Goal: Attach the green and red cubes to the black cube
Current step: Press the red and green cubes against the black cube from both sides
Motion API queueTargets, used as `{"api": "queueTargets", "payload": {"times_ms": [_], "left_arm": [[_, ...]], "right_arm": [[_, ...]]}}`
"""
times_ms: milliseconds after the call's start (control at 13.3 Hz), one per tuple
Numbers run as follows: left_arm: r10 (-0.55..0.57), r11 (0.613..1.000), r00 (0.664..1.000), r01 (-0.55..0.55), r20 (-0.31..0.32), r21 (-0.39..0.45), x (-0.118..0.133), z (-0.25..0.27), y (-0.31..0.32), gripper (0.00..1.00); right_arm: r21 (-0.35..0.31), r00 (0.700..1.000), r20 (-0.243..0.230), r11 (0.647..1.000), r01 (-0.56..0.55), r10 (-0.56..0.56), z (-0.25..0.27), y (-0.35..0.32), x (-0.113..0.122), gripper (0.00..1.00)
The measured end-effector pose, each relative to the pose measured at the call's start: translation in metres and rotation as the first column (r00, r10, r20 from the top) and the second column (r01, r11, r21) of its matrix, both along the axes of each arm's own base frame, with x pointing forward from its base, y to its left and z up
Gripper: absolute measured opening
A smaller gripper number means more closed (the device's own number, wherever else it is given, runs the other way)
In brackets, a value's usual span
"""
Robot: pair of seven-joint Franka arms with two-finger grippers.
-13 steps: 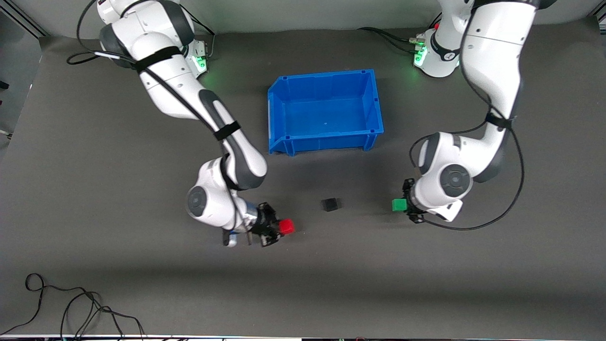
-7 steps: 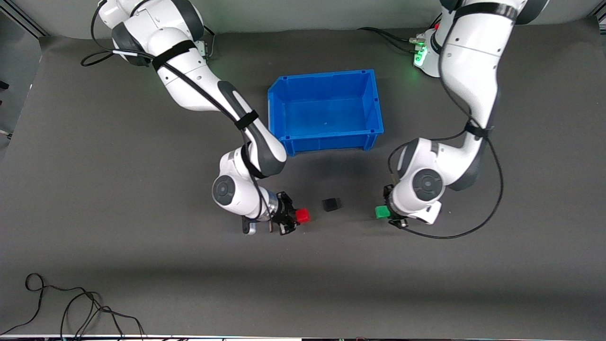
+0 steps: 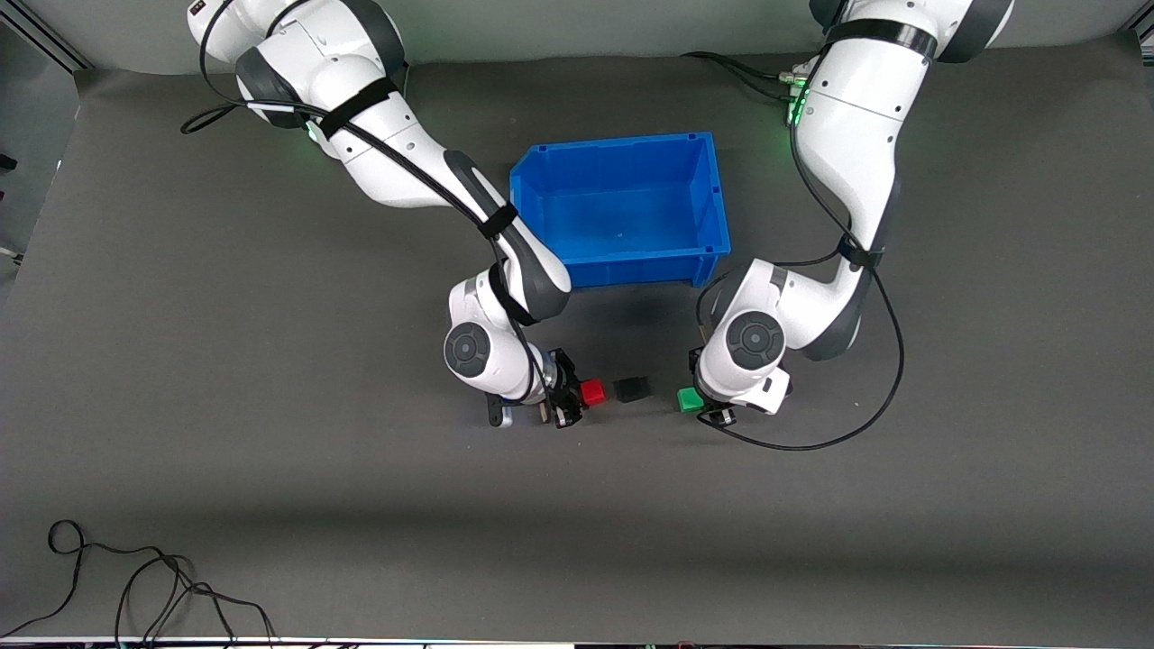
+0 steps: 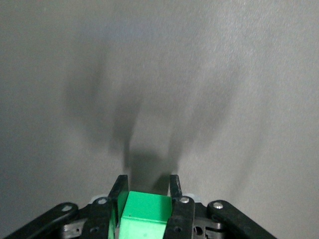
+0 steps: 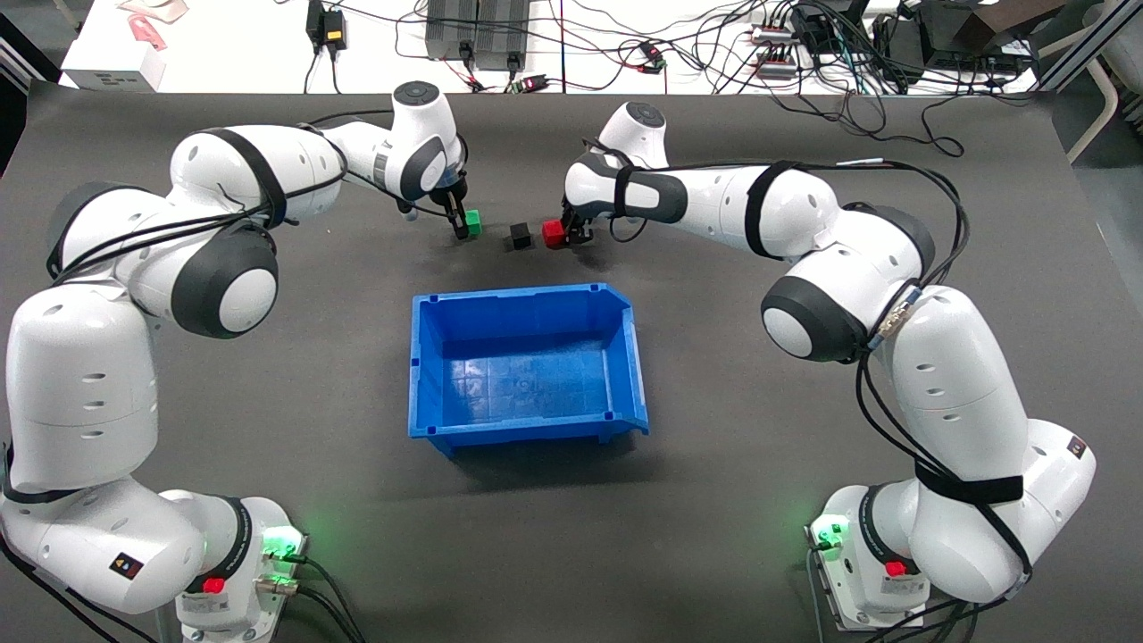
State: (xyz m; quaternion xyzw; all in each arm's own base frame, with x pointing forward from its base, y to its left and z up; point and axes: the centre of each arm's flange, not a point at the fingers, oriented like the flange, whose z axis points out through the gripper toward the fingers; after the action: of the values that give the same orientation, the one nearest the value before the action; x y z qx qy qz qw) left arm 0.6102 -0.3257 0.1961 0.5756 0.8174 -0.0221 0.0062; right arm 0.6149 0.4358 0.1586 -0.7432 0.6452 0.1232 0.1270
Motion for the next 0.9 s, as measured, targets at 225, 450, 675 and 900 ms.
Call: {"api": "queueTargets", "payload": {"times_ms": [225,450,675,900], "left_arm": [[-0.006,1.000,1.000,0.006,0.011,-0.024,-0.008,0.000,-0.020,0.39],[-0.012,0.999,1.000,0.013,0.004,-0.037,-0.015,-0.004,-0.032,0.39],[-0.020,0.999,1.000,0.020,-0.001,-0.041,-0.018,-0.006,-0.037,0.39],[-0.026,0.999,1.000,0.026,-0.002,-0.048,-0.021,-0.005,-0.043,0.39]], "right_arm": [[-0.025,0.999,0.019,0.999,-0.025,0.026,0.002,0.005,-0.003,0.39],[-0.030,0.999,0.020,0.999,-0.028,0.028,0.002,0.008,-0.005,0.39],[-0.031,1.000,0.011,0.999,0.011,-0.011,0.002,0.013,-0.007,0.39],[-0.027,0.998,0.009,0.998,0.060,-0.060,0.001,0.016,-0.008,0.39]]}}
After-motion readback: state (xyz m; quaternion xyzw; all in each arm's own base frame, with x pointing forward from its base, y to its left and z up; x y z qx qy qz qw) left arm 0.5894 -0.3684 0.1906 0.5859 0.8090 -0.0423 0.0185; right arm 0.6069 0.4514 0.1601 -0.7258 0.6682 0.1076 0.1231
